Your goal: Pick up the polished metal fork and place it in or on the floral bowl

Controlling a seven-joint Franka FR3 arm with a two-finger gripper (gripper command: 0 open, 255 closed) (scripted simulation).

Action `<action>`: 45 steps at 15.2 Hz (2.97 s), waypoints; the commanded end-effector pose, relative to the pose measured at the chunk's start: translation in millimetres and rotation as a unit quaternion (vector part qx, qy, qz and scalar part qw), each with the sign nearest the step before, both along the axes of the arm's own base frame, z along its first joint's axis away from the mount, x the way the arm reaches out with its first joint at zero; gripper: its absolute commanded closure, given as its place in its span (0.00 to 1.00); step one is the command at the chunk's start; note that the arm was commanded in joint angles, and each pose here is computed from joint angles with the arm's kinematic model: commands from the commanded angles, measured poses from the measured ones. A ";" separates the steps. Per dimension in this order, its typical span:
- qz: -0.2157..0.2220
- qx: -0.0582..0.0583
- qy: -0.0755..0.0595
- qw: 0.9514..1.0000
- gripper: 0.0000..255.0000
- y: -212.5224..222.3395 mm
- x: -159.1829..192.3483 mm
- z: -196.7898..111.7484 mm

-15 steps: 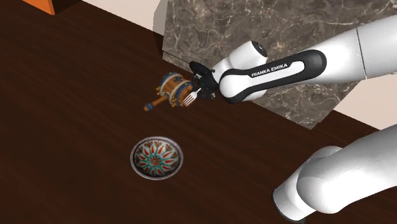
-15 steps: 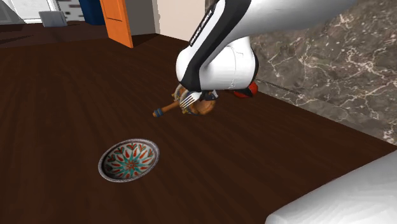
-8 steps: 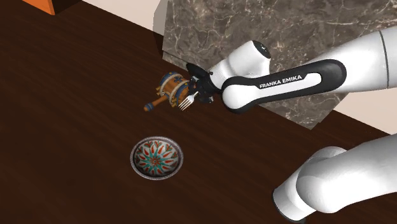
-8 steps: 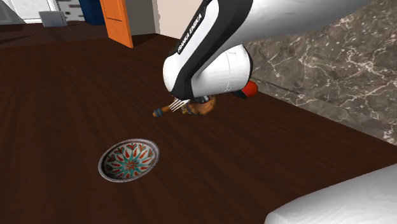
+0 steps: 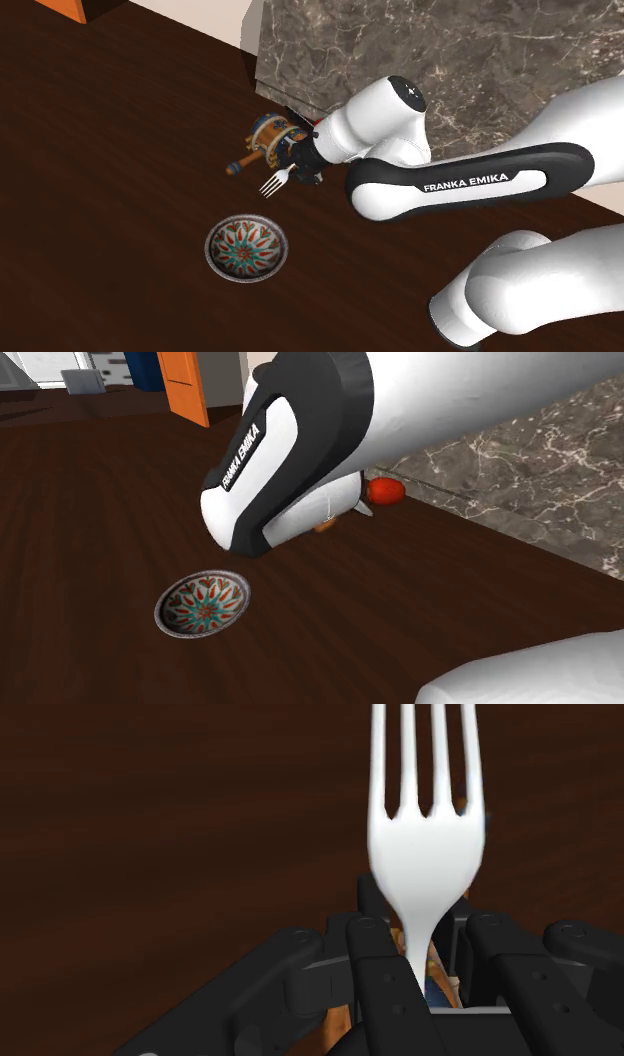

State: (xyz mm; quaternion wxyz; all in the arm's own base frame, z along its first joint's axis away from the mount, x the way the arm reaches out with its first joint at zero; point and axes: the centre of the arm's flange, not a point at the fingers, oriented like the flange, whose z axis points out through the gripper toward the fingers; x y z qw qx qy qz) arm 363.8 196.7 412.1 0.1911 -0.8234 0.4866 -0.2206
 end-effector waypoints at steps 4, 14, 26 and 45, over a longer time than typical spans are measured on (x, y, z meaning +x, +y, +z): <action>-0.001 0.000 0.000 1.000 1.00 56.5 -36.6 -0.5; -0.001 0.000 0.000 1.000 1.00 118.9 -77.8 -28.9; -0.001 0.000 0.000 1.000 1.00 118.9 -77.8 -64.4; -0.001 0.000 0.000 1.000 0.00 114.0 -105.3 -22.9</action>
